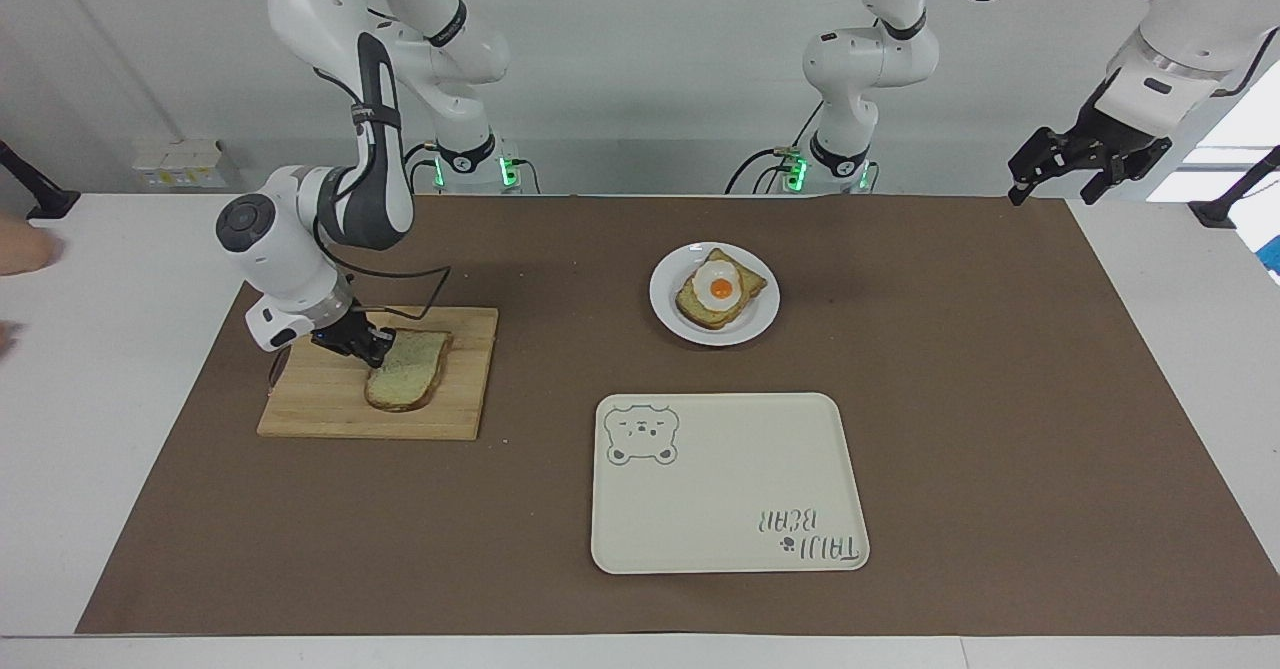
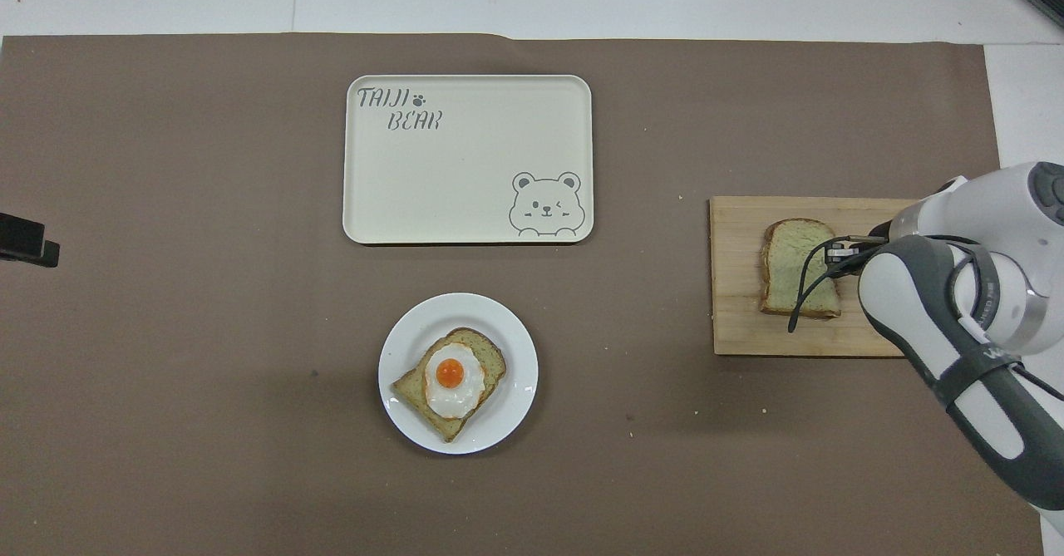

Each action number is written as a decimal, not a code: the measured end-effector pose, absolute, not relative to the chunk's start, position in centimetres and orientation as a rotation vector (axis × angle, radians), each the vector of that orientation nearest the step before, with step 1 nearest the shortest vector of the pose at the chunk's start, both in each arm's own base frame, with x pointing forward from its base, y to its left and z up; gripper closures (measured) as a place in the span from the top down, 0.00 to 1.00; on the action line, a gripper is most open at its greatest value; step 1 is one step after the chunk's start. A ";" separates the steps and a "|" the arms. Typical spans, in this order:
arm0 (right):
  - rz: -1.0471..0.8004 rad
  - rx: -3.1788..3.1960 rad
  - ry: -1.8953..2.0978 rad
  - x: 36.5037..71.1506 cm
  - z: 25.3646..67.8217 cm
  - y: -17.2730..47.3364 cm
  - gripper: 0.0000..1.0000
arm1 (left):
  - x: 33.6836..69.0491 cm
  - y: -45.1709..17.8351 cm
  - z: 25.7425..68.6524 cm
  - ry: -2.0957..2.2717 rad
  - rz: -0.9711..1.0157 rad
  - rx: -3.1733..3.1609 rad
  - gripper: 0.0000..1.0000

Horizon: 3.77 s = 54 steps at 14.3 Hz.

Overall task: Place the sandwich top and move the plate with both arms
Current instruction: 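Close the right gripper on the bread slice edge and lift it, then carry the bread slice with the right gripper onto the egg toast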

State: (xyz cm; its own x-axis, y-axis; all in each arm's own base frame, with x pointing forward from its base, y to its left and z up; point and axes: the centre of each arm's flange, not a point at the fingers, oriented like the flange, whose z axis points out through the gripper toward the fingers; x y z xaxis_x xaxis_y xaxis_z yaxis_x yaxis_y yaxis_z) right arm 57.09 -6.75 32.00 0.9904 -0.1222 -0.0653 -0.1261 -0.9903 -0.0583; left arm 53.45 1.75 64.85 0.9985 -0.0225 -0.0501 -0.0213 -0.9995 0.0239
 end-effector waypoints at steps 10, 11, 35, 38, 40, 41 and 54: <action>0.120 -3.001 0.162 58.0 44.9 -5.2 0.01 | 53.4 1.8 64.8 -0.034 -0.078 3.117 1.00; 0.118 -2.969 0.171 57.8 45.9 -4.9 0.01 | 53.4 1.8 64.8 -0.034 -0.079 3.117 1.00; 0.212 -2.662 -0.061 52.4 48.9 25.8 0.01 | 53.4 1.8 64.8 -0.034 -0.079 3.117 1.00; 0.220 -2.610 0.000 50.9 48.0 29.5 0.01 | 53.4 1.8 64.8 -0.034 -0.079 3.117 1.00; 0.214 -2.605 -0.010 49.9 46.7 31.6 0.01 | 53.4 1.8 64.8 -0.034 -0.079 3.117 1.00; 0.205 -2.607 -0.003 49.4 45.9 32.8 0.01 | 53.4 1.8 64.8 -0.034 -0.079 3.117 1.00; 0.179 -2.636 -0.006 44.6 37.9 40.7 0.01 | 53.4 1.8 64.8 -0.034 -0.079 3.117 1.00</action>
State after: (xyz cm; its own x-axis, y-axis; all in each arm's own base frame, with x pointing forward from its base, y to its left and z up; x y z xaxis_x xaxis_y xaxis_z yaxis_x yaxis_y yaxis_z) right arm 44.63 40.66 37.95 0.9914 0.0365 -0.1258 -0.0283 -0.8780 -0.4778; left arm 53.45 1.75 64.85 0.9985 -0.0224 -0.0501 -0.0212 -0.9995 0.0239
